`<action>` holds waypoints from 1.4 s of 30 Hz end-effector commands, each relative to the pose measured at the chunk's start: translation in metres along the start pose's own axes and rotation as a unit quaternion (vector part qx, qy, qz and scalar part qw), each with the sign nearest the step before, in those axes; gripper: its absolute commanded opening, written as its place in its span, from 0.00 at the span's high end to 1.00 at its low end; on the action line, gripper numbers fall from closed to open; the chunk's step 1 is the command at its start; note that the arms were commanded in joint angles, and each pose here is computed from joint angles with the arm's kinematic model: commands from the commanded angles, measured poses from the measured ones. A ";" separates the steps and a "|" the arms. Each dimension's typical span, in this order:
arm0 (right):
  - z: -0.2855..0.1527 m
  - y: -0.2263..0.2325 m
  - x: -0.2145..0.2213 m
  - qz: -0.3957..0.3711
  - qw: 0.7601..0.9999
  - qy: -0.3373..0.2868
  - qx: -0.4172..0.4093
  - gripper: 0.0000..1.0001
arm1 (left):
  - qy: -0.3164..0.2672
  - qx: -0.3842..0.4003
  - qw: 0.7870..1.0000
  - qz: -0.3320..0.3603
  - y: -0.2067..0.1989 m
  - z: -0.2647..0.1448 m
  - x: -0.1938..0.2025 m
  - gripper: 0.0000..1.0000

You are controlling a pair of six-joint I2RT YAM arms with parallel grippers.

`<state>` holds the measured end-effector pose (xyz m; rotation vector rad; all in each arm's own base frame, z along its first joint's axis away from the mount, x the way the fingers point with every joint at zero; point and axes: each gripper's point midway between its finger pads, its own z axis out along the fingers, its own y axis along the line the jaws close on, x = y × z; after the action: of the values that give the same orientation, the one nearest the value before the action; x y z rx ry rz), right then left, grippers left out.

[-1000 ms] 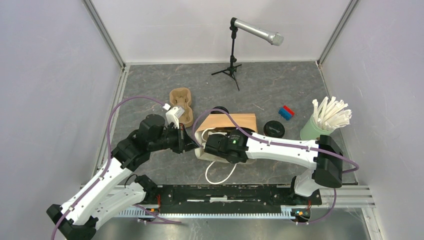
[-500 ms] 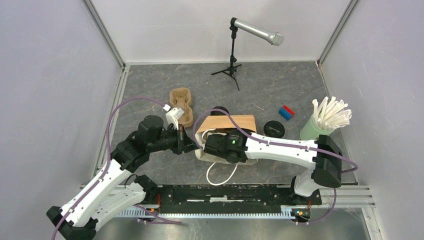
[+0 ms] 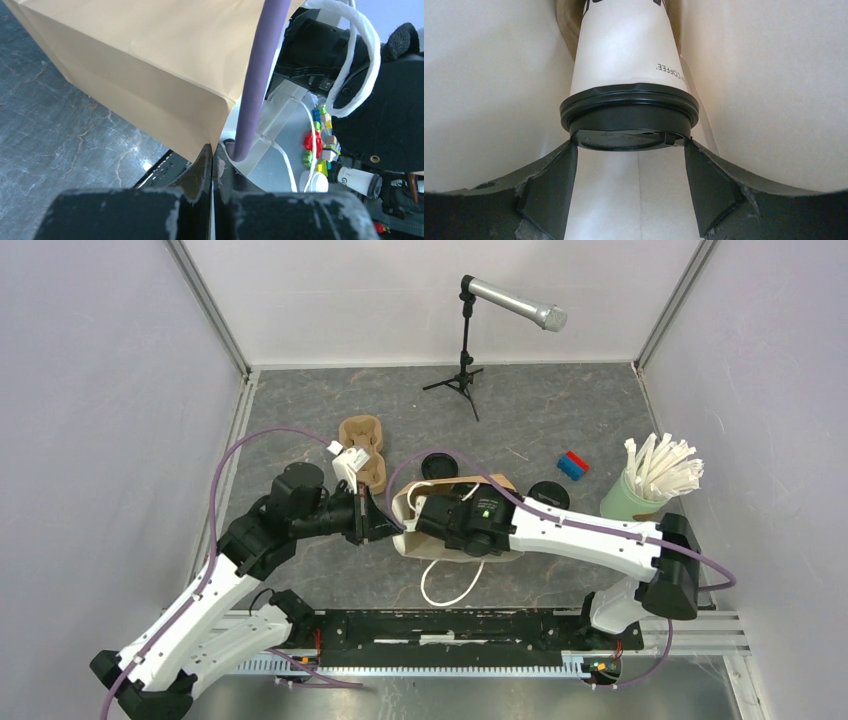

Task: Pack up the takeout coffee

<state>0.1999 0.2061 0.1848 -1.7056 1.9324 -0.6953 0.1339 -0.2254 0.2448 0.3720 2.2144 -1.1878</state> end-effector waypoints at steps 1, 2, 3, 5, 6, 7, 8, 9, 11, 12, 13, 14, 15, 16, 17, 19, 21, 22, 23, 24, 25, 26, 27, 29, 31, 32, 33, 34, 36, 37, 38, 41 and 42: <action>-0.036 -0.020 -0.043 0.077 0.989 -0.128 -0.010 0.41 | 0.009 0.004 1.000 0.012 -0.010 -0.001 -0.009 0.98; -0.039 -0.023 -0.045 0.080 0.987 -0.137 -0.012 0.41 | 0.011 -0.001 1.000 0.010 -0.010 -0.002 -0.010 0.98; -0.043 -0.024 -0.049 0.083 0.985 -0.150 -0.017 0.41 | 0.010 -0.007 1.000 0.010 -0.010 -0.002 -0.012 0.98; -0.051 -0.028 -0.054 0.089 0.981 -0.169 -0.021 0.41 | 0.013 -0.016 1.000 0.007 -0.009 -0.003 -0.014 0.98; -0.053 -0.032 -0.055 0.092 0.981 -0.172 -0.017 0.41 | 0.017 -0.019 1.000 0.006 -0.009 -0.004 -0.014 0.98; -0.057 -0.036 -0.056 0.097 0.980 -0.175 -0.012 0.41 | 0.021 -0.024 0.999 0.003 -0.008 -0.003 -0.014 0.98; -0.060 -0.040 -0.057 0.101 0.979 -0.179 -0.009 0.41 | 0.026 -0.029 0.999 -0.002 -0.006 -0.003 -0.013 0.98; -0.063 -0.041 -0.060 0.105 0.976 -0.190 -0.012 0.41 | 0.031 -0.029 0.999 -0.006 -0.008 -0.003 -0.013 0.98; -0.063 -0.029 -0.066 0.097 0.971 -0.213 -0.037 0.41 | 0.033 -0.025 0.999 -0.009 -0.012 -0.003 -0.016 0.98; -0.060 -0.024 -0.065 0.092 0.971 -0.216 -0.046 0.41 | 0.029 -0.024 0.999 -0.010 -0.014 -0.004 -0.018 0.98; -0.058 -0.022 -0.062 0.093 0.972 -0.212 -0.044 0.41 | 0.026 -0.026 0.999 -0.009 -0.015 -0.006 -0.021 0.98; -0.056 -0.021 -0.060 0.094 0.973 -0.207 -0.043 0.41 | 0.023 -0.025 0.999 -0.006 -0.017 -0.007 -0.023 0.98; -0.055 -0.020 -0.058 0.095 0.973 -0.205 -0.043 0.41 | 0.022 -0.022 1.000 -0.003 -0.020 -0.009 -0.025 0.94; -0.055 -0.020 -0.057 0.097 0.973 -0.207 -0.041 0.41 | 0.020 -0.017 1.000 0.001 -0.023 -0.011 -0.026 0.91; -0.055 -0.021 -0.057 0.099 0.973 -0.206 -0.038 0.41 | 0.015 -0.015 1.000 0.004 -0.025 -0.014 -0.028 0.91; -0.053 -0.021 -0.057 0.101 0.972 -0.207 -0.035 0.42 | 0.009 -0.012 1.000 0.009 -0.028 -0.018 -0.029 0.91; -0.049 -0.015 -0.058 0.097 0.972 -0.208 -0.041 0.42 | 0.009 -0.014 1.000 0.007 -0.027 -0.020 -0.027 0.91; -0.045 -0.010 -0.059 0.095 0.972 -0.208 -0.046 0.42 | 0.013 -0.014 1.000 0.004 -0.026 -0.020 -0.025 0.91; -0.041 -0.006 -0.059 0.092 0.973 -0.208 -0.048 0.42 | 0.017 -0.010 1.000 0.002 -0.026 -0.019 -0.022 0.91; -0.037 -0.004 -0.059 0.091 0.973 -0.208 -0.046 0.42 | 0.020 -0.006 1.000 0.000 -0.026 -0.018 -0.020 0.91; -0.033 0.000 -0.058 0.084 0.973 -0.209 -0.044 0.42 | 0.021 -0.007 1.000 -0.002 -0.025 -0.018 -0.018 0.93; -0.029 0.002 -0.056 0.078 0.975 -0.204 -0.042 0.42 | 0.022 -0.011 1.000 -0.004 -0.022 -0.017 -0.015 0.95; -0.026 0.002 -0.054 0.075 0.977 -0.196 -0.037 0.42 | 0.021 -0.013 1.000 -0.005 -0.020 -0.017 -0.014 0.96; -0.025 0.002 -0.052 0.071 0.978 -0.191 -0.035 0.42 | 0.023 -0.014 1.000 -0.004 -0.016 -0.017 -0.009 0.98; -0.027 0.000 -0.051 0.071 0.978 -0.192 -0.034 0.43 | 0.019 -0.011 1.000 0.000 -0.014 -0.017 -0.006 0.98; -0.030 -0.003 -0.053 0.074 0.977 -0.197 -0.033 0.43 | 0.017 -0.012 1.000 0.005 -0.012 -0.017 -0.004 0.98; -0.034 -0.006 -0.054 0.075 0.976 -0.201 -0.033 0.43 | 0.014 -0.016 1.000 0.008 -0.008 -0.018 -0.002 0.98; -0.039 -0.009 -0.057 0.077 0.975 -0.206 -0.034 0.43 | 0.012 -0.025 1.000 0.010 -0.004 -0.018 0.000 0.98; -0.054 -0.016 -0.070 0.085 0.969 -0.226 -0.051 0.43 | 0.015 -0.039 0.999 0.008 0.001 -0.019 0.000 0.98; -0.062 -0.018 -0.076 0.089 0.966 -0.237 -0.062 0.43 | 0.015 -0.045 0.999 0.004 0.001 -0.019 -0.001 0.98; -0.072 -0.022 -0.083 0.095 0.961 -0.248 -0.075 0.43 | 0.012 -0.049 0.999 -0.002 0.000 -0.020 -0.005 0.98; -0.094 -0.022 -0.094 0.104 0.949 -0.274 -0.115 0.42 | 0.007 -0.067 0.998 -0.018 -0.003 -0.022 -0.015 0.98; -0.099 -0.019 -0.094 0.104 0.946 -0.278 -0.128 0.42 | 0.010 -0.076 0.997 -0.022 -0.002 -0.022 -0.018 0.98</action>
<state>0.1798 0.2885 0.2445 -1.5986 1.8014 -0.0716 0.1253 -0.2105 0.2490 0.3266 2.3330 -1.0957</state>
